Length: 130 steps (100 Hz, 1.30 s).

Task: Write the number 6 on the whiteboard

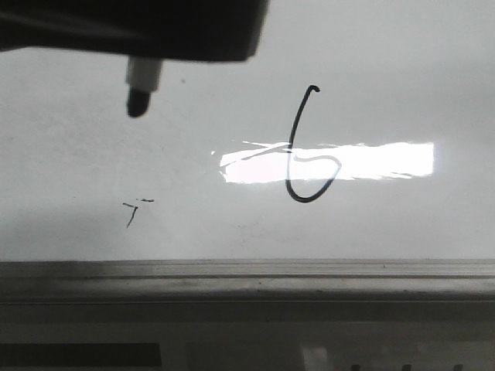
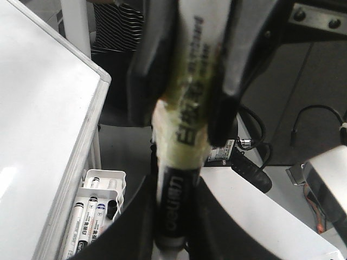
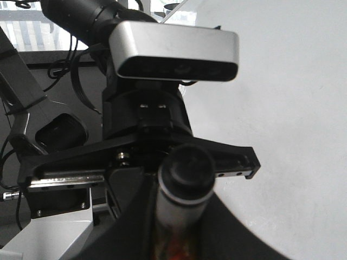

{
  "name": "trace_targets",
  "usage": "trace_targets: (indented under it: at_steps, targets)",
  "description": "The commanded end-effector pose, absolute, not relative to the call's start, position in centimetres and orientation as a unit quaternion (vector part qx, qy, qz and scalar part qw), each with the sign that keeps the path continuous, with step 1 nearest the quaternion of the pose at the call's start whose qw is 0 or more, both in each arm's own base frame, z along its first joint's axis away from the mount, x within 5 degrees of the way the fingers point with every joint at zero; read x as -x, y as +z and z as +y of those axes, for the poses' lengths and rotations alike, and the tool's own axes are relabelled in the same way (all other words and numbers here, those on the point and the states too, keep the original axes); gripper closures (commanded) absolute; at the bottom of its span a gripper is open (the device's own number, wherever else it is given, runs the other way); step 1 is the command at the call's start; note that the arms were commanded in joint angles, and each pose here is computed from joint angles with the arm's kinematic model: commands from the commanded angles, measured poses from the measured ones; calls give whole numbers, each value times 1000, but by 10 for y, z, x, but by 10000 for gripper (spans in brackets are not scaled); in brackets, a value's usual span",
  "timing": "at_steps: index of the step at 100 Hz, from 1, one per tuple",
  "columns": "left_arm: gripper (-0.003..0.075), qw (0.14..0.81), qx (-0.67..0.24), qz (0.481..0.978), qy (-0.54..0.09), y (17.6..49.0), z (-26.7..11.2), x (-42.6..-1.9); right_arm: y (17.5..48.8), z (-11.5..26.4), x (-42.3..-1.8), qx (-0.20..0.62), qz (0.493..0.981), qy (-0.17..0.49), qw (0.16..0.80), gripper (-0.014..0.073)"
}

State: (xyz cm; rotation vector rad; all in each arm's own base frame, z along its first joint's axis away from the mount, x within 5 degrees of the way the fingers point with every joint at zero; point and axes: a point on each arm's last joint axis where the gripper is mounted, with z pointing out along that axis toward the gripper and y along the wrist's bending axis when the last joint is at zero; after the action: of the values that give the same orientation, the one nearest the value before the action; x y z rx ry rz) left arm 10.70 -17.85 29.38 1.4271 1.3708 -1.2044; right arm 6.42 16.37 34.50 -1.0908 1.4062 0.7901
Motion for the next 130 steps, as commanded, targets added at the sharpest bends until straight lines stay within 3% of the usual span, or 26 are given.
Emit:
trace_targets:
  at_steps: [1,18,27,77,89,111,130]
  targets:
    - [741,424,-535,532,-500,311,-180,-108,360,164,-64,460,571,336,591,567]
    - [741,425,-534,533,-499,311,-180,-109,358,162,-67,466,575,322,591,244]
    - [741,425,-535,534,-497,310,-180,-109,357,158,-70,461,586,310,590,155]
    - [741,440,-508,585,-454,302,-179,-121,373,113,-57,436,585,303,613,147]
    - [741,442,-461,637,-431,297,-178,-132,377,97,-50,429,578,307,623,228]
    - [741,430,-315,735,-418,288,-175,-156,386,73,-38,412,549,315,655,666]
    - [741,422,-242,784,-385,273,-175,-174,383,68,-36,419,558,306,647,663]
